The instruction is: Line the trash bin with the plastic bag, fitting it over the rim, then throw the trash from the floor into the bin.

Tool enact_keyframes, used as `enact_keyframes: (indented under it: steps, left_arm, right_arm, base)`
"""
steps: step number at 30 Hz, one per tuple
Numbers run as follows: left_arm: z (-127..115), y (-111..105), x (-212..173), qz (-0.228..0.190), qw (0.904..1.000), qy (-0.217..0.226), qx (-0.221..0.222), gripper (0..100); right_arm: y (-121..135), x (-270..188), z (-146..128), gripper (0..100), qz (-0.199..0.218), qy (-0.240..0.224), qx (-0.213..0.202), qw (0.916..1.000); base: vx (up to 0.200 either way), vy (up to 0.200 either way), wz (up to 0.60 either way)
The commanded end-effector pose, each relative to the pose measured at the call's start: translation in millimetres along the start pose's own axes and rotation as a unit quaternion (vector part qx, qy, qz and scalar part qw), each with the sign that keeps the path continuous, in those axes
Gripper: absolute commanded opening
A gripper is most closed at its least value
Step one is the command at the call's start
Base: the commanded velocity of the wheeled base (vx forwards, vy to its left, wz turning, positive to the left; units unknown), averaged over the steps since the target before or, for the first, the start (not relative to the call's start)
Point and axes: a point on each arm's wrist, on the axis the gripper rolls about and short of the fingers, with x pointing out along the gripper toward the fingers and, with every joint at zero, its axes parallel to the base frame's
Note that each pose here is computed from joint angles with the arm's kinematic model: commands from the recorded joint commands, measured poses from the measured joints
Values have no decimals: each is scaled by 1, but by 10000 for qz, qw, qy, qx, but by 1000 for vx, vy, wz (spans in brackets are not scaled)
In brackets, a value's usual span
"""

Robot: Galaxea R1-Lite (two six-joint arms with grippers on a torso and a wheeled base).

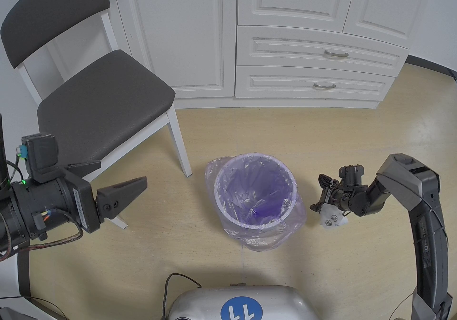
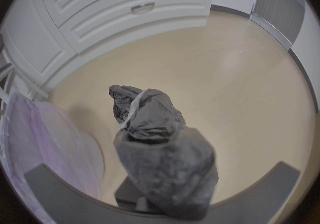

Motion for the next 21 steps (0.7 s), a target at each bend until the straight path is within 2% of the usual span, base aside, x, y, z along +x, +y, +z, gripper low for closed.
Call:
enact_keyframes:
  steps: [1, 6, 11, 13, 15, 19, 21]
  left_arm:
    - [6, 2, -24, -56, 9991, -409, 26, 100]
    - [8, 2, -27, -73, 9989, -469, 27, 100]
    - [7, 2, -24, -67, 9990, -431, 31, 100]
    - [7, 2, -24, -67, 9990, -431, 31, 100]
    - [7, 2, -23, -40, 9992, -404, 31, 100]
    - [7, 3, -23, -18, 9992, -406, 25, 100]
    - [7, 3, -23, 12, 9992, -410, 19, 100]
  right_arm:
    - [-1, -64, 56, 0, -131, 298, -226, 9992]
    - [1, -106, 73, 0, -241, 789, -437, 9956]
    - [7, -142, 75, 0, 138, 817, -847, 9930]
    - [10, -149, 76, 0, 225, 759, -878, 9930]
    - [19, -167, 79, 0, 413, 440, -914, 9940]
    - [24, -191, 76, 0, 605, 170, -1049, 9925]
    - [28, -214, 78, 0, 713, -24, -1372, 9880]
  base:
    - [0, 0, 0]
    - [0, 0, 0]
    - [0, 0, 0]
    - [0, 0, 0]
    - [0, 0, 0]
    - [0, 0, 0]
    - [0, 0, 0]
